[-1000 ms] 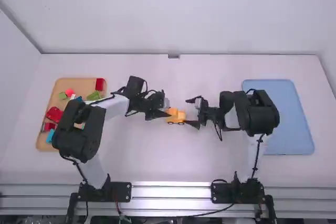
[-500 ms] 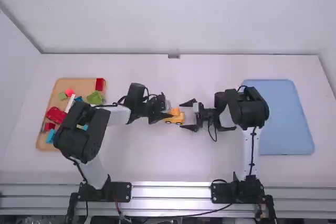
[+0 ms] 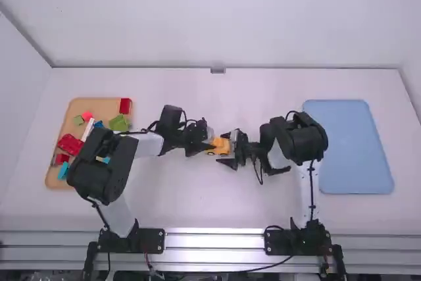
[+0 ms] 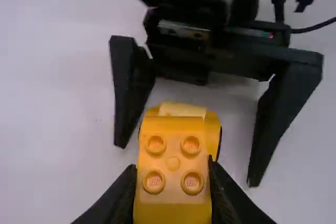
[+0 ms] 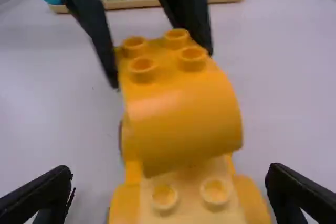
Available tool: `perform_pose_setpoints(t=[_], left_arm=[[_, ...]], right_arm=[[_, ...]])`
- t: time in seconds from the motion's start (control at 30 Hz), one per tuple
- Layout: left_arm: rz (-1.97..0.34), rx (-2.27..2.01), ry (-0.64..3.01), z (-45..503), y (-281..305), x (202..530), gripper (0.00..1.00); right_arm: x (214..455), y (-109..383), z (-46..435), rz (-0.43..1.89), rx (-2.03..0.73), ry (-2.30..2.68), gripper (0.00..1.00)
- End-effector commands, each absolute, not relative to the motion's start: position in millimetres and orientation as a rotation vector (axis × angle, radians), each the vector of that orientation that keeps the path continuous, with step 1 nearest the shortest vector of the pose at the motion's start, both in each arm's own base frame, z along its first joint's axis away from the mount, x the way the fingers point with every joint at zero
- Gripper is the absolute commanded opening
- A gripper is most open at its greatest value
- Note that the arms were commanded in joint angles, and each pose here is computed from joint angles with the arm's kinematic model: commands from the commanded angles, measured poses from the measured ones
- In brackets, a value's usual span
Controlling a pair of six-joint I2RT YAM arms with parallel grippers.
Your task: Assemble lego blocks to make yellow taxi
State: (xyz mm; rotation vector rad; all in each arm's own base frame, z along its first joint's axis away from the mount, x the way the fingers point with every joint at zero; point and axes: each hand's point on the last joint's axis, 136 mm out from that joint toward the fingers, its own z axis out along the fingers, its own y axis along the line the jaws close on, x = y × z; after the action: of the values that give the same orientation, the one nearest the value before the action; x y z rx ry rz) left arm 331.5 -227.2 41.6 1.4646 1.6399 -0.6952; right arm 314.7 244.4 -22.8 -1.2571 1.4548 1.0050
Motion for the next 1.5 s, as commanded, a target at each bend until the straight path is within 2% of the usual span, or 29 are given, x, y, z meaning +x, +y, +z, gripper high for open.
perform_pose_setpoints(t=[0.0, 0.07, 0.17, 0.2, 0.37, 0.73, 1.3, 1.47], left_arm=[[-0.702, 1.475, 1.605, 48, -227, 328, 0.02], [-0.702, 1.475, 1.605, 47, -227, 328, 0.02], [-0.713, 1.478, 1.617, 40, -228, 330, 0.02], [-0.715, 1.478, 1.617, 40, -228, 330, 0.02], [-0.789, 1.482, 1.560, 44, -237, 331, 0.02], [-0.811, 1.486, 1.556, 48, -240, 335, 0.02], [-0.812, 1.487, 1.617, 29, -236, 334, 0.02], [-0.752, 1.487, 1.735, 13, -226, 335, 0.02]], right_arm=[[321, 249, -33, 1.005, -1.261, 1.502, 0.98], [321, 250, -33, 1.012, -1.276, 1.490, 0.95], [324, 250, -33, 1.055, -1.278, 1.502, 0.70], [324, 250, -33, 1.063, -1.279, 1.503, 0.69], [316, 252, -34, 1.107, -1.350, 1.440, 0.49], [314, 247, -44, 1.137, -1.407, 1.449, 0.42], [306, 242, -49, 1.137, -1.437, 1.436, 0.43], [304, 243, -47, 1.150, -1.437, 1.418, 0.42]])
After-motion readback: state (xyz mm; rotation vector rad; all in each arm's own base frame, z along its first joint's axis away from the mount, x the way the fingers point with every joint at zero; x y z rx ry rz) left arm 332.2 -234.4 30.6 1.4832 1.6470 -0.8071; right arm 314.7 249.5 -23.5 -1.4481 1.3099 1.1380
